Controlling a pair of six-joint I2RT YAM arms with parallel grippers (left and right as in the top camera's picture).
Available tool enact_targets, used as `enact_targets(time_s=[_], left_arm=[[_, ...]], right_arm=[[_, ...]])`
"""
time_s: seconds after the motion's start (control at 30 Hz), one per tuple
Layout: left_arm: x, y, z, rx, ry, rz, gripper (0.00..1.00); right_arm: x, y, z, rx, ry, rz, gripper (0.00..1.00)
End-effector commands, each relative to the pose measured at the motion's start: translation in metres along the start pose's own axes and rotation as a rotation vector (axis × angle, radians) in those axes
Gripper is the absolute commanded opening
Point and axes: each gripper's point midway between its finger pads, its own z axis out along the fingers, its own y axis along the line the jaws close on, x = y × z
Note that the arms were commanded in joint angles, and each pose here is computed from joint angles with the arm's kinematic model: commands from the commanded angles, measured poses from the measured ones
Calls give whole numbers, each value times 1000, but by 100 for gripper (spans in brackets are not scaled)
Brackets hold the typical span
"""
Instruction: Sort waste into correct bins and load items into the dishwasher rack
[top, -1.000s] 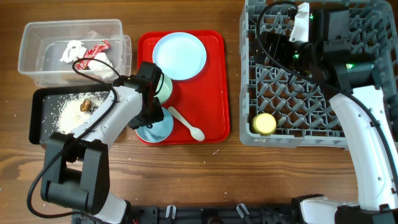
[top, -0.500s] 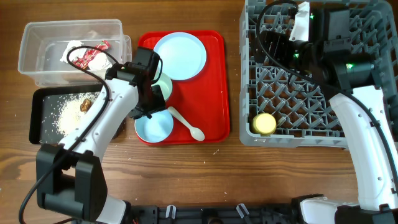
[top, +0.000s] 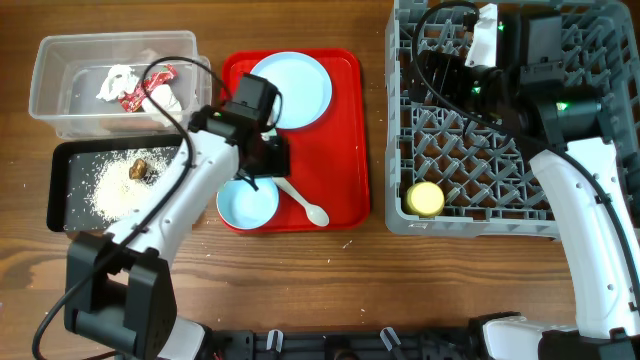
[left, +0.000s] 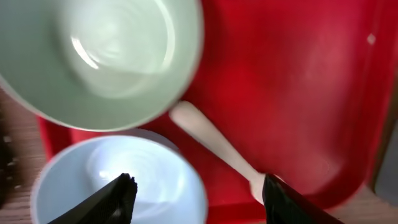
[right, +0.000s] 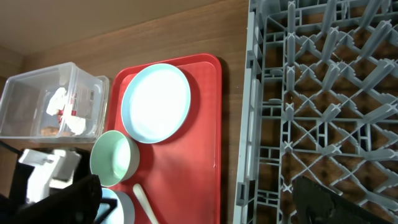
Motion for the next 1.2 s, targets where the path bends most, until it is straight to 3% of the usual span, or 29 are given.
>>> enact_targets(time_s=[0.0,0.17,0.57,0.67,0.8,1.17], left_arm=[[8,-38,-10,68,-14,84,65],[22,-58,-3,57,15,-84,63],[37,-77,4,8,7,-291,61],[37,-77,6,-46,-41,-291,58],[35,-68,12,-138,-113,-324,65],[43,-55,56,-246,-67,-369,59]], right_arm=[[0,0,3,6,5,-15,100],[-1,-3,3,19,3,-24,100],[5,-4,3,26,26,-62,100],[7,-5,3,28,34,-59,100],[12,-7,3,35,55,-55,100],[13,-7,3,36,58,-60,100]])
